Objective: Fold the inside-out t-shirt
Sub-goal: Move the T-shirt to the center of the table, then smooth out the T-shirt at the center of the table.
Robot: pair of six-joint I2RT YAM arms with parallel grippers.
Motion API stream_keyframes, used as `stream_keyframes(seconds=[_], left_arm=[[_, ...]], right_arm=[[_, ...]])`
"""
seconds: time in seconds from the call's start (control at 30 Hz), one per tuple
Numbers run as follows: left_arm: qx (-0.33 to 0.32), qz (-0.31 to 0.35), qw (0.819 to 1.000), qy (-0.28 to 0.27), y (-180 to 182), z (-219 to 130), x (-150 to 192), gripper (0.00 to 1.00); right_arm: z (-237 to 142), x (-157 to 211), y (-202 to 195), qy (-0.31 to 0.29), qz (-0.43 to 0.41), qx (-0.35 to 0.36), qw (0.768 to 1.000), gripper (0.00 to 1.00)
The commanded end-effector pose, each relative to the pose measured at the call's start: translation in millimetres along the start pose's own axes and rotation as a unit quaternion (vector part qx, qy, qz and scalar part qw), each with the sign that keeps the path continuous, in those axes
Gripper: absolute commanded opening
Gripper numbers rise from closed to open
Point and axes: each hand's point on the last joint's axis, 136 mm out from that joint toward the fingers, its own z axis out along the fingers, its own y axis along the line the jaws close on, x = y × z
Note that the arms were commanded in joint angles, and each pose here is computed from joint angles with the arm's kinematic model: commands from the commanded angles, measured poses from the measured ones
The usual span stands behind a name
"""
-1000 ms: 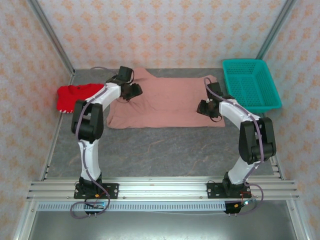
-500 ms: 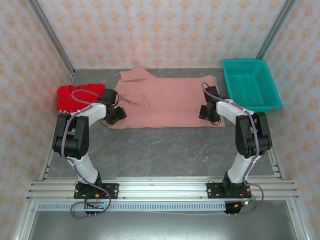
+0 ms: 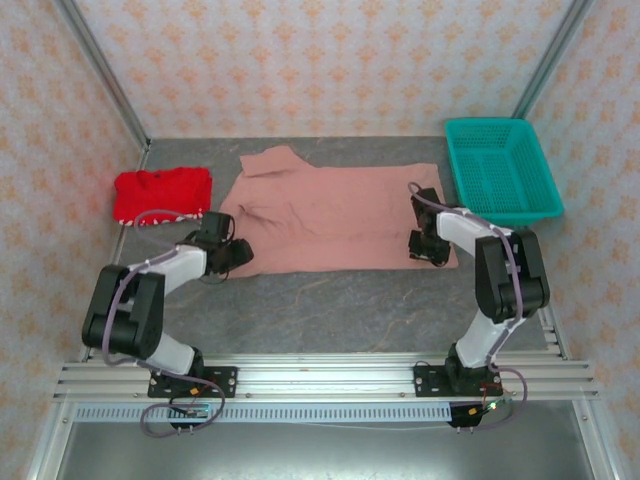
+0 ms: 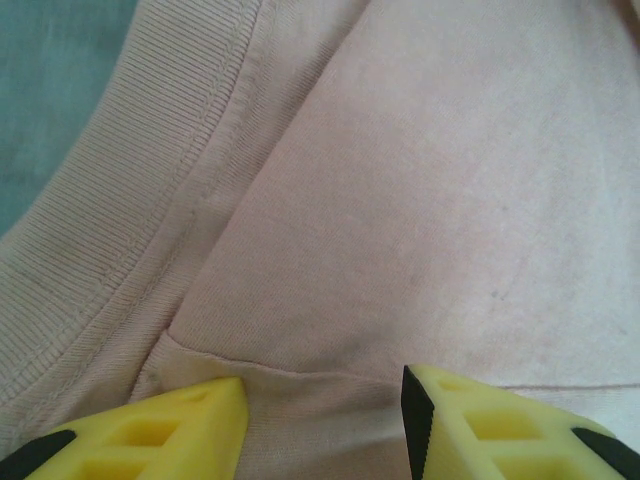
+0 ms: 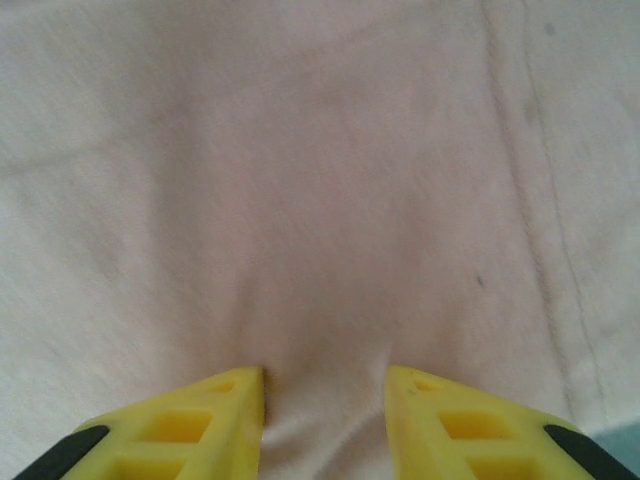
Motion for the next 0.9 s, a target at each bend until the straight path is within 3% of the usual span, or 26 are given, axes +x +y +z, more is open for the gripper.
stream_keyframes(seconds=[0.0,0.1,0.2,0.4,0.67,0.87], left_arm=[[-0.063,-0.047,0.996,0.051,39,-6,48,0.48],[-0.048,-0.04,0.998,0.004,25,-26,22,0.49],[-0.014,-0.016,0.999,-0.029,-4,-35,-11,0.49],[0.033,-0.001,0.999,-0.006,-52,-4,-46,0.42],[0.021,0.01,1.0,0.02,-70,34,-65,0.27],[0.03,0.018,0.999,0.01,-89,42,-89,0.26]], right_arm=[[-13,37,-23,0.035,0.007,0.037,0.999,0.36],[-26,38,-20,0.009,0.011,0.012,1.0,0.38],[-44,15,-10,-0.046,0.014,-0.02,0.999,0.41],[-48,-6,18,-0.055,0.014,-0.07,0.996,0.41],[-51,-9,21,-0.063,0.012,-0.078,0.995,0.41],[-50,-9,25,-0.061,0.014,-0.087,0.994,0.41]])
